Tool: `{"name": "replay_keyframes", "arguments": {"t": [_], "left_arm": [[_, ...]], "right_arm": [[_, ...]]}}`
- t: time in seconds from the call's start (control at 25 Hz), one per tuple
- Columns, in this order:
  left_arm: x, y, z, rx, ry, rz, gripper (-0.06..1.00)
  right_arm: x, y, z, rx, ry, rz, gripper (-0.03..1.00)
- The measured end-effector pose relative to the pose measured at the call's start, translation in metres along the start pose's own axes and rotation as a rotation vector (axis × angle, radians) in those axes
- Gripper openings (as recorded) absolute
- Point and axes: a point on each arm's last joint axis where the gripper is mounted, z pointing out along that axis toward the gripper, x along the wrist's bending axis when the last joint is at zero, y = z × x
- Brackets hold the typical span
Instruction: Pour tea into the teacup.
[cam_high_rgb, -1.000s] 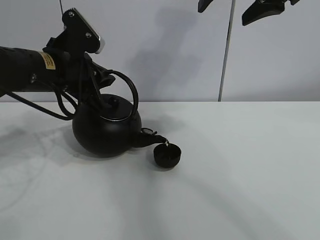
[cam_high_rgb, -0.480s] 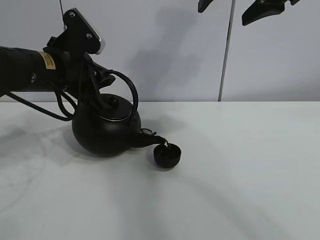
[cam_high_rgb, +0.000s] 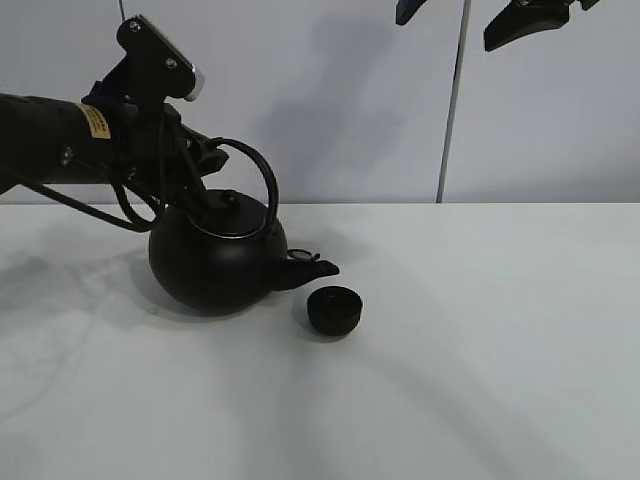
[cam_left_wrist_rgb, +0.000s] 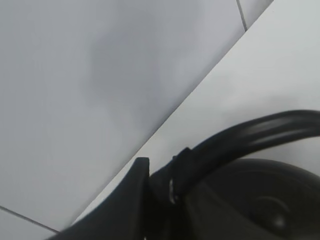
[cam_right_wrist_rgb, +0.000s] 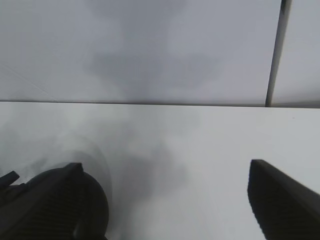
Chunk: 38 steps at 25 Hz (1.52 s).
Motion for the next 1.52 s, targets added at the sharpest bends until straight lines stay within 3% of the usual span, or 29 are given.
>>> {"name": "replay_keyframes", "arguments": {"t": [0.28, 0.72, 1.52], "left_arm": [[0.002, 0.0, -0.009, 0.007, 0.033, -0.085, 0.11], [-0.007, -0.023, -0.053, -0.016, 0.18, -0.251, 0.11], [-0.023, -0.046, -0.075, 0.026, 0.182, -0.365, 0.11]], "right_arm": [[0.0, 0.0, 0.0, 0.0, 0.0, 0.0, 0.61], [0.0, 0.0, 0.0, 0.0, 0.0, 0.0, 0.61], [0.0, 0.0, 0.0, 0.0, 0.0, 0.0, 0.61]]}}
